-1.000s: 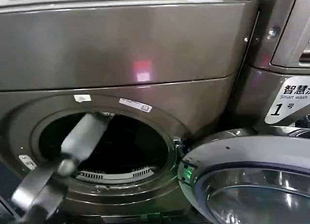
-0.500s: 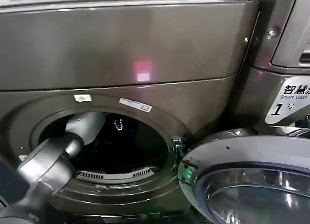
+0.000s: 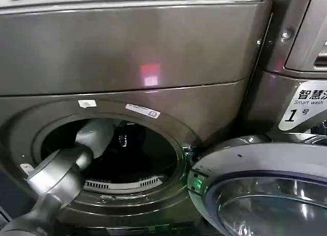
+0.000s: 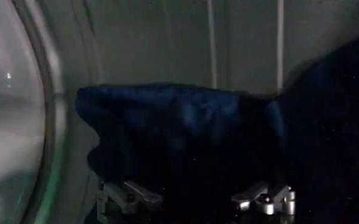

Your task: Grasp the clothes from the dryer.

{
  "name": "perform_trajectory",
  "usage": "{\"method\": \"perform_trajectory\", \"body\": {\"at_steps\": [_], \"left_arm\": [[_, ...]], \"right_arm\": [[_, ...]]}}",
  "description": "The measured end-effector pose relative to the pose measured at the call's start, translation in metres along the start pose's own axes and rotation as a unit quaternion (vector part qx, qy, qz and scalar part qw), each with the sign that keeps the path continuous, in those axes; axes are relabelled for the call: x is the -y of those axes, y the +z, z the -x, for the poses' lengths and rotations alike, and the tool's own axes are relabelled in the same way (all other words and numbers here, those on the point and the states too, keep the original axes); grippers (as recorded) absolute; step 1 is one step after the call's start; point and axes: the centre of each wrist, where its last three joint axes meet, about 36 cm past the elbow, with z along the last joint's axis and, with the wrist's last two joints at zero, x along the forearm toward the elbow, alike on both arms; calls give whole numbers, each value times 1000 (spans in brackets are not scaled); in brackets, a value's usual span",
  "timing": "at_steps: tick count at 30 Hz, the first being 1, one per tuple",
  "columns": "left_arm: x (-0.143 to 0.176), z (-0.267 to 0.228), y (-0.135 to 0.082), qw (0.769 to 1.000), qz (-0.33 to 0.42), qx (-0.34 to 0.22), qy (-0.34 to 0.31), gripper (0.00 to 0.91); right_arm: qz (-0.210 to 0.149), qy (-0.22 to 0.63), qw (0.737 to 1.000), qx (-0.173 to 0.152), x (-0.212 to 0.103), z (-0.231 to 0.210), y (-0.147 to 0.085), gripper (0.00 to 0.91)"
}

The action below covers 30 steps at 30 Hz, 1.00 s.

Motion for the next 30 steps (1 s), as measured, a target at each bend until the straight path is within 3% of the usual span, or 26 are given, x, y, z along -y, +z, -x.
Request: {"method": "perform_trajectory", "body": {"at_steps": [2,3,4,5,30], "left_arm": [[2,3,0,1000,1,-2,3,907],[2,3,-1,1000,1,-2,4,569],[3,4,-1,1000,2,-1,5,148],[2,3,-2,1000,3,-1,8,23],[0,1,-12,1000,13,4,18,0]], "right_arm": [[-1,0,1000,-1,0,0,0,907],[-1,0,1000,-1,0,-1,1,907],[-1,1,1000,-1,0,0,1,907],[-1,1,1000,-1,0,0,1,907],[-2,4,1000,-3,2,1,3,907]]}}
